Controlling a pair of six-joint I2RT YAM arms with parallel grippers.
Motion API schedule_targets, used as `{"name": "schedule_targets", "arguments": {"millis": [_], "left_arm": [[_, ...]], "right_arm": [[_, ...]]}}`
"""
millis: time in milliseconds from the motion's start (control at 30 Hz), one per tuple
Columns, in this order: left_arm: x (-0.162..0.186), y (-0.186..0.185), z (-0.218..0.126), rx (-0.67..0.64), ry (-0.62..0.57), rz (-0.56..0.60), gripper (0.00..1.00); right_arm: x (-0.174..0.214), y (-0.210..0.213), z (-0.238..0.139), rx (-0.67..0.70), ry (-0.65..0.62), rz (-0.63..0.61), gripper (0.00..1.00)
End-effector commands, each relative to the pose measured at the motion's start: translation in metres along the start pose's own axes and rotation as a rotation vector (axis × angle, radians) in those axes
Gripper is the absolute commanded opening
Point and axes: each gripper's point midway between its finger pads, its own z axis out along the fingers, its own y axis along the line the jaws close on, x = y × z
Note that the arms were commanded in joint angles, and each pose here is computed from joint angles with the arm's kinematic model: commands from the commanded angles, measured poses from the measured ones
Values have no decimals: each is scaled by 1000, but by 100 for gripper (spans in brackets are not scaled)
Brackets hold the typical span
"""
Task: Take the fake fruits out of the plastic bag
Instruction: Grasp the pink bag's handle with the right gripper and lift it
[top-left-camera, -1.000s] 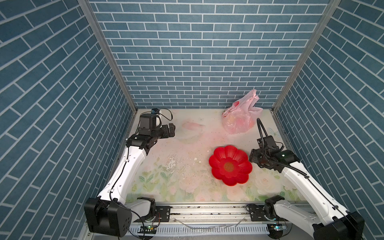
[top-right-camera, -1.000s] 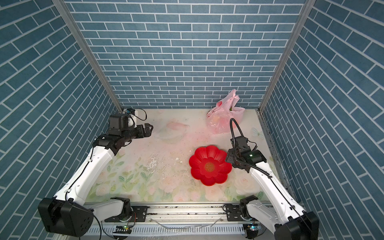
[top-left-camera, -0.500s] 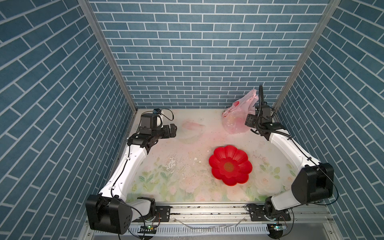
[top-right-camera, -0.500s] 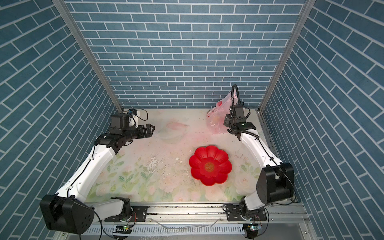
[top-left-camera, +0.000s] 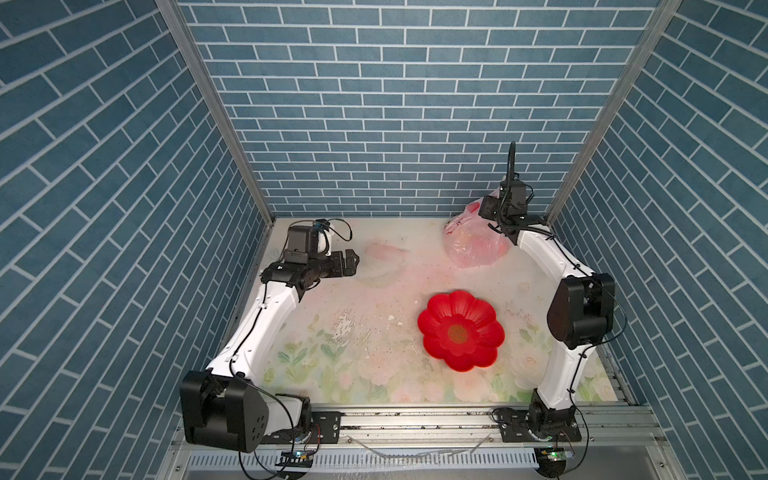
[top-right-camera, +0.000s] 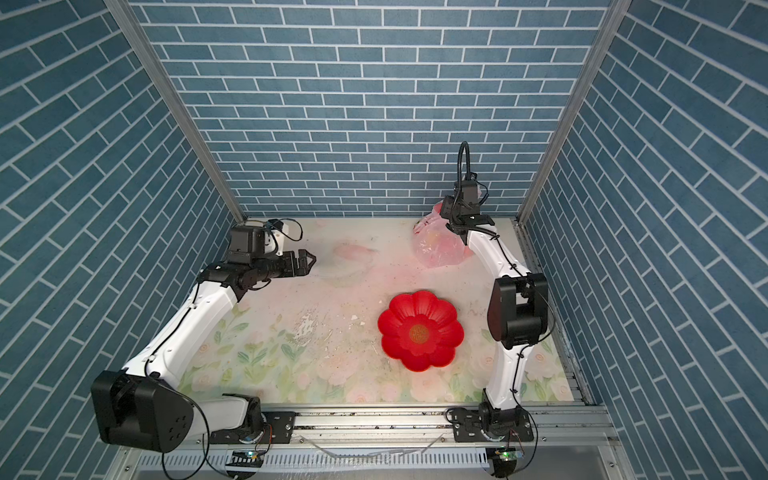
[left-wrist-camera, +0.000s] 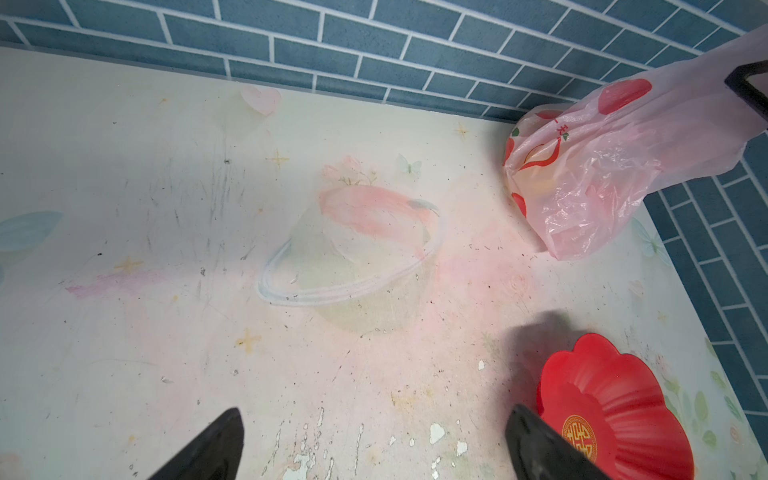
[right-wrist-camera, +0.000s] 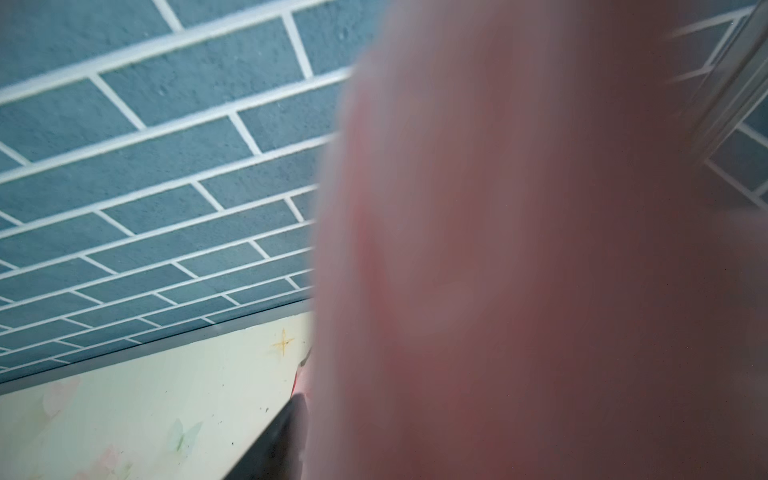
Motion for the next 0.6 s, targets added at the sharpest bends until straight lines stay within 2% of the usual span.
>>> {"name": "schedule_targets", "arguments": {"millis": [0,33,133,267,433,567], "left_arm": [[-2,-3,1,12,14,19,99],[-1,-2,3,8,21,20,99],[1,1,7,-1,34,19,99],[3,1,10,2,43,9,99],[6,4,13,-12,65,-28,99],[5,4,11,-13,68,-65,99]], "right_arm": [[-14,5,13,-12,-29,-26,49],[-13,6,18,-15,-24,-27,38],[-11,15,24,-61,-14,-27,18],[-7,34,21,-161,5,-38,3],[4,81,4,-301,58,-111,0],[22,139,-17,-421,112,-144,0]]}}
